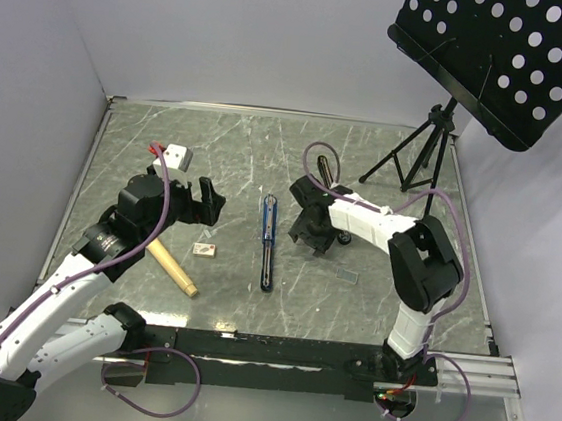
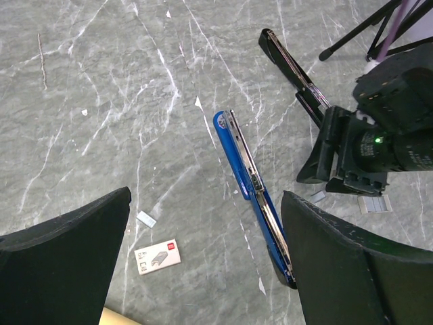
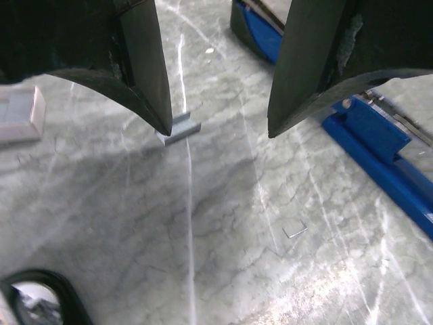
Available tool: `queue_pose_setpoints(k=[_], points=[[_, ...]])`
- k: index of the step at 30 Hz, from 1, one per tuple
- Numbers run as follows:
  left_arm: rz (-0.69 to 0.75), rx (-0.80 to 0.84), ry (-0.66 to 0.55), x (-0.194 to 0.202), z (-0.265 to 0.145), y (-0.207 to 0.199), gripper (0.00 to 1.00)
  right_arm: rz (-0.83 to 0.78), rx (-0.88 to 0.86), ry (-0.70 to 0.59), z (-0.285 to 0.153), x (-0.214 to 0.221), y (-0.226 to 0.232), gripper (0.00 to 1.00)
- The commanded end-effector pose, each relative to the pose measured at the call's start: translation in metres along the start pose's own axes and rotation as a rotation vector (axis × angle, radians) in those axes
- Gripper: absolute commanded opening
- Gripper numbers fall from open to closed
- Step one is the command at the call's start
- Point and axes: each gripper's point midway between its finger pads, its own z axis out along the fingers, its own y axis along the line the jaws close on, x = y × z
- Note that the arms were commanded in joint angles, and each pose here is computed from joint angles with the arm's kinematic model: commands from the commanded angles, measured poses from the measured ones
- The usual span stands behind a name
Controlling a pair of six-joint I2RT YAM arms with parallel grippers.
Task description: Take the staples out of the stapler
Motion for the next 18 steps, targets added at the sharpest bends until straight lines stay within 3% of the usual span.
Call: queue_pose_setpoints(k=[1, 7, 18], points=[[0.003, 0.019, -0.034, -0.009, -0.002, -0.004, 0.97, 0.098, 0.011, -0.050, -0.028, -0.007, -0.006, 0.64], [-0.002, 0.024, -0.045, -0.010, -0.005, -0.005, 0.97, 0.218, 0.092, -0.022, -0.029, 0.000, -0.016, 0.55], [-0.004, 0.052, -0.025, -0.007, -0.002, -0.010, 0.97, 0.401, 0.163, 0.026, -0.023, 0.003, -0.002, 0.54]])
